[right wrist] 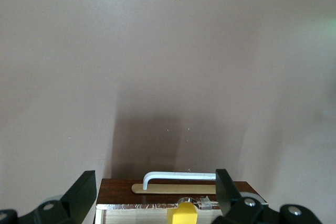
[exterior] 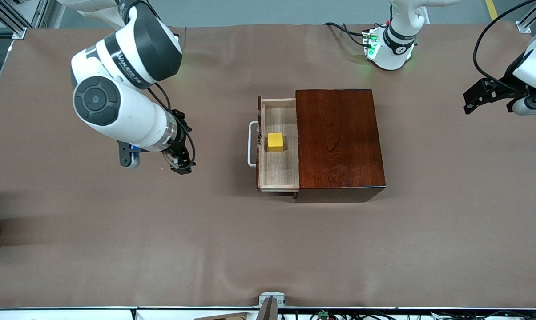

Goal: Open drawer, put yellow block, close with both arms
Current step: 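Withdraw the right gripper while the left gripper reaches the drawer handle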

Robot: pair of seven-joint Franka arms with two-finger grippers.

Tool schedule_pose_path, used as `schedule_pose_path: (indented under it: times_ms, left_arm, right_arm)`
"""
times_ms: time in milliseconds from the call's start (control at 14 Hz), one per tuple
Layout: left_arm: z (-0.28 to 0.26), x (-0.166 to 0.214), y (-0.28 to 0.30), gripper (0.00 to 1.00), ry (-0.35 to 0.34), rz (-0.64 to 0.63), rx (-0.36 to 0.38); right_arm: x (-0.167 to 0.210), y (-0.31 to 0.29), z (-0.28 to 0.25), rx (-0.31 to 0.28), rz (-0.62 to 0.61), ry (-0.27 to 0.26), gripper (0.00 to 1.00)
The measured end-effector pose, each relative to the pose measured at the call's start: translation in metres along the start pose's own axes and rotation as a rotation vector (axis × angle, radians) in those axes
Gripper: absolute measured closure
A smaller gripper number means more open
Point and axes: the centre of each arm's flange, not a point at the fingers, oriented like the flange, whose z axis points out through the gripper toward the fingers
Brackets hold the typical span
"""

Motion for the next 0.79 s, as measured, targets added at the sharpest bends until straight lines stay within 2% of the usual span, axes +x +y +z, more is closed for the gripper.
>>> schedule_pose_path:
  times_ms: [143,571,786]
  left_arm:
    - [0.001,0.001,0.0,0.0,-0.004,0.001,0.0]
    - [-0.004,-0.001,0.01,0.0,-0.005,0.018,0.0]
    - [-0.006,-0.007,0.072,0.0,0.0,0.127,-0.004]
  right_arm:
    - [0.011,0.003,-0.011,-0.001,-0.033,-0.002,0.0]
    - [0.048,0.015,-0.024,-0.083,-0.137,0.005,0.0]
    - [0.055,0.015,-0.025,-0.092,-0.168,0.003,0.0]
